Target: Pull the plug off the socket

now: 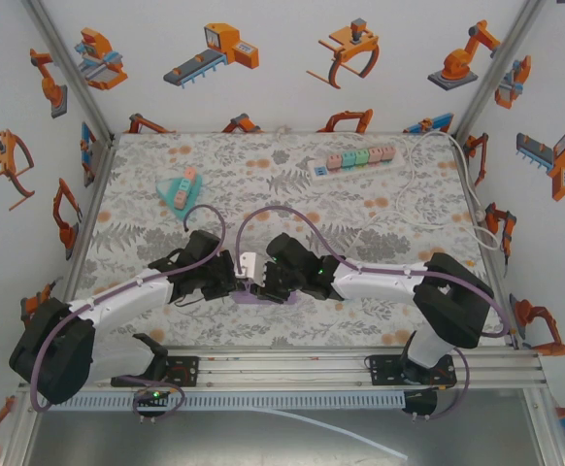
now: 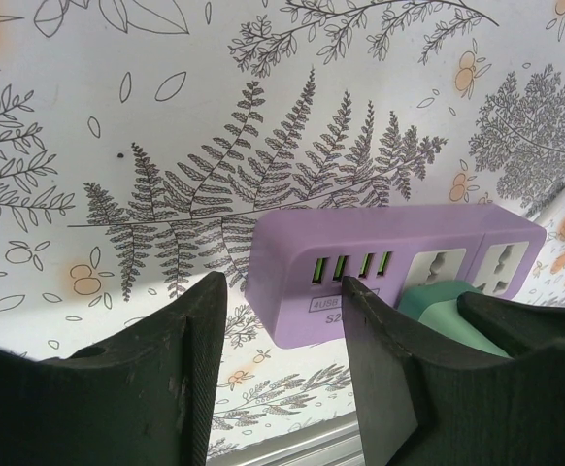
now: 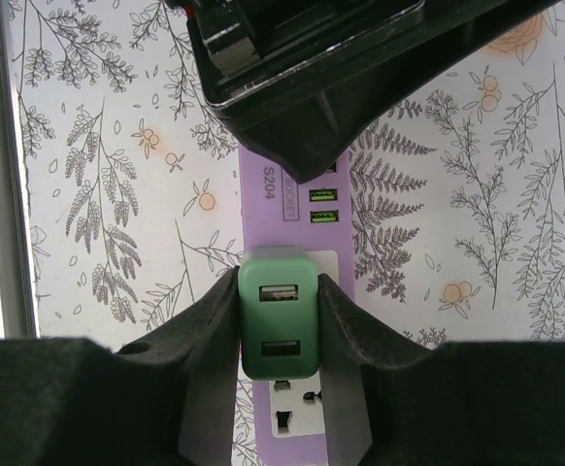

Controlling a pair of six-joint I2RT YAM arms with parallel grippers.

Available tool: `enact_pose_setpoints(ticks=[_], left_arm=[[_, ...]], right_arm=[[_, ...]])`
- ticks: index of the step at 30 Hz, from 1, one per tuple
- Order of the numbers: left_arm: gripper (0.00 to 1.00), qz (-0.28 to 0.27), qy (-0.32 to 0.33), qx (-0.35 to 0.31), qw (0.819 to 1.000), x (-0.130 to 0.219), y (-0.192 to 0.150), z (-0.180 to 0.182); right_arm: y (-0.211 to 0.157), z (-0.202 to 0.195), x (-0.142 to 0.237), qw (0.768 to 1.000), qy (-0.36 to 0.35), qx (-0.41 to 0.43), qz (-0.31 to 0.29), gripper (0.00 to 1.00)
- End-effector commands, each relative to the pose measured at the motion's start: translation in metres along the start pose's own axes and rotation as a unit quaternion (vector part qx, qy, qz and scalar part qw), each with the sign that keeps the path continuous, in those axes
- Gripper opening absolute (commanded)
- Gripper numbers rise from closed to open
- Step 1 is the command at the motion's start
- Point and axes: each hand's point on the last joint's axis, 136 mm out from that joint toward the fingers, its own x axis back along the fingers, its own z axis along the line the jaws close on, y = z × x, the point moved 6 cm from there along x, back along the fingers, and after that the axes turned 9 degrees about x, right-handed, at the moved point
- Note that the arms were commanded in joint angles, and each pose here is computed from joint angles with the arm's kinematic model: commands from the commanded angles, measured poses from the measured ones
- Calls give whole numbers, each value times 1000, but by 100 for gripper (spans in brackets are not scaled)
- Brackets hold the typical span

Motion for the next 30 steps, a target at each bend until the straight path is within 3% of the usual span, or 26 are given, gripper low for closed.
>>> enact_pose_setpoints(ticks=[1,6,16,25,30], left_arm=[[49,56,106,-50,992,-10,-26,43],[56,86,45,-76,992,-18,-37,21],[50,73,169,-85,979,-22,-40,52],[50,62,167,-83,980,-19,-36,48],[51,48,114,-75,989,-10,-31,31]], right_arm=[[41,-23,24,993,-62,28,-92,21],[40,-23,15,994,-51,26,-94,21],[62,-39,35,989,-60,9,-133,21],[57,-40,45,990,-58,3,-129,20],[56,-49,68,983,-94,-47,-153,17]])
